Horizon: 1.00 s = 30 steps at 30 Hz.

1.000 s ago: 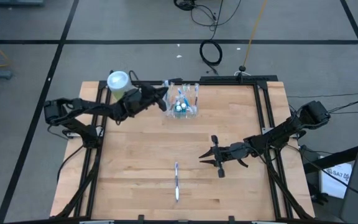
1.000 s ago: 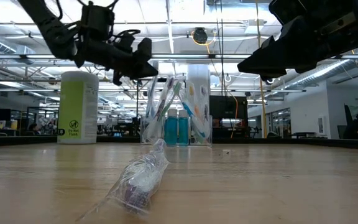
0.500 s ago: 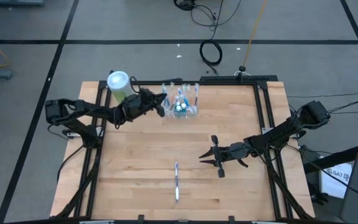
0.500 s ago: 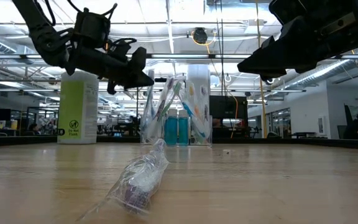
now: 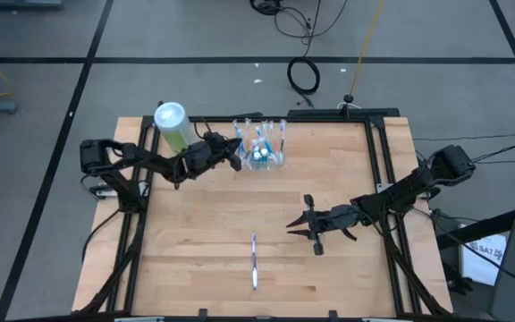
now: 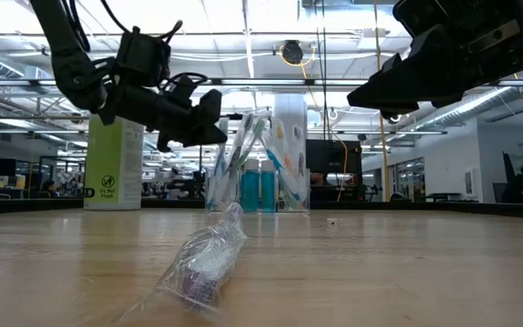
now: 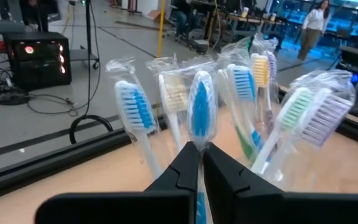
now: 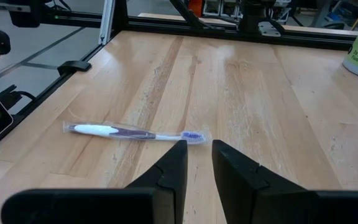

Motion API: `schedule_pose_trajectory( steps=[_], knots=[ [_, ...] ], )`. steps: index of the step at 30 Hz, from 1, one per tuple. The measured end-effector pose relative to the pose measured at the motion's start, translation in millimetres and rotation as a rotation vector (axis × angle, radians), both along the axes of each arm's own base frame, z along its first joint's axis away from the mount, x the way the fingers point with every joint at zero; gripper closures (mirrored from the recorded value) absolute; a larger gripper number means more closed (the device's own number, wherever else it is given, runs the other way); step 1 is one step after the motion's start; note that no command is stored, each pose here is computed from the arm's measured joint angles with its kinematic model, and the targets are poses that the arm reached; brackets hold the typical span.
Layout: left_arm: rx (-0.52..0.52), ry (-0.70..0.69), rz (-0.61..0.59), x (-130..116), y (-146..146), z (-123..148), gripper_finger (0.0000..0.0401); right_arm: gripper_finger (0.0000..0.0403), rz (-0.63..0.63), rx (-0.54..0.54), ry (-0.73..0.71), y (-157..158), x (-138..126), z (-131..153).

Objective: Pick & Place toothbrushing station
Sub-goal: Put the blue toothbrush into the transparent organizer

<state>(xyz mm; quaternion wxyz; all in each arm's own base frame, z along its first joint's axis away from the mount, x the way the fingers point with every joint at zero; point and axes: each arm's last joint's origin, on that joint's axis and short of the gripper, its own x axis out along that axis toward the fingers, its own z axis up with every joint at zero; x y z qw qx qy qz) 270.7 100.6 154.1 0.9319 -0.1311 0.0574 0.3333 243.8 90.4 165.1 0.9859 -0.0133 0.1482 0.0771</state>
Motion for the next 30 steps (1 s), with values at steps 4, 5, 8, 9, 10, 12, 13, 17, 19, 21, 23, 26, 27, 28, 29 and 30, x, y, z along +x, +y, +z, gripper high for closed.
schedule_pose_trajectory(
  steps=[4, 5, 8, 9, 10, 12, 13, 17, 19, 21, 23, 26, 27, 28, 29, 30],
  knots=[
    [-0.003, 0.005, 0.008, 2, -1, -5, 0.0397, 0.0332, 0.000, 0.000, 0.000, 0, 0, 0],
    [-0.006, -0.001, 0.008, 2, -1, -5, 0.0394, 0.0332, 0.000, 0.000, 0.000, 0, 0, 0],
    [-0.014, -0.004, 0.010, 2, 0, -6, 0.0374, 0.0332, 0.000, 0.000, 0.000, 0, 0, 0],
    [-0.016, -0.002, 0.006, 2, -1, -7, 0.0366, 0.0332, 0.000, 0.000, 0.000, 0, 0, 0],
    [-0.017, 0.002, 0.005, 2, -1, -7, 0.0359, 0.0332, 0.000, 0.000, 0.000, 0, 0, 0],
    [-0.019, 0.008, -0.002, 2, -1, -8, 0.0346, 0.0332, 0.000, 0.000, 0.000, 0, 0, 0],
    [-0.021, 0.009, -0.005, 2, -2, -8, 0.0340, 0.0332, 0.000, 0.000, 0.000, 0, 0, 0],
    [-0.022, 0.009, -0.010, 2, -3, -8, 0.0322, 0.0332, -0.001, 0.002, 0.001, 0, 0, 0],
    [-0.018, 0.005, -0.016, 3, -4, -7, 0.0318, 0.0332, -0.001, 0.003, 0.001, 0, 0, 0],
    [-0.009, -0.007, -0.023, 4, -6, -5, 0.0317, 0.0332, -0.001, 0.003, 0.001, 0, 0, 0],
    [0.005, -0.016, -0.026, 3, -7, -1, 0.0316, 0.0332, -0.001, 0.003, 0.001, 0, 0, 0],
    [0.034, -0.021, -0.027, 1, -8, 7, 0.0316, 0.0332, -0.001, 0.003, 0.002, 0, 0, 0],
    [0.047, -0.028, -0.030, 1, -8, 10, 0.0316, 0.0332, -0.001, 0.003, 0.001, 0, 0, 0],
    [0.057, -0.032, -0.032, 0, -9, 14, 0.0316, 0.0332, -0.001, 0.003, 0.002, 0, 0, 0],
    [0.061, -0.031, -0.033, -1, -9, 17, 0.0316, 0.0332, -0.001, 0.003, 0.002, 0, 0, 0],
    [0.059, -0.023, -0.033, -2, -9, 18, 0.0316, 0.0332, -0.001, 0.003, 0.003, 0, 0, 0]
  ],
)
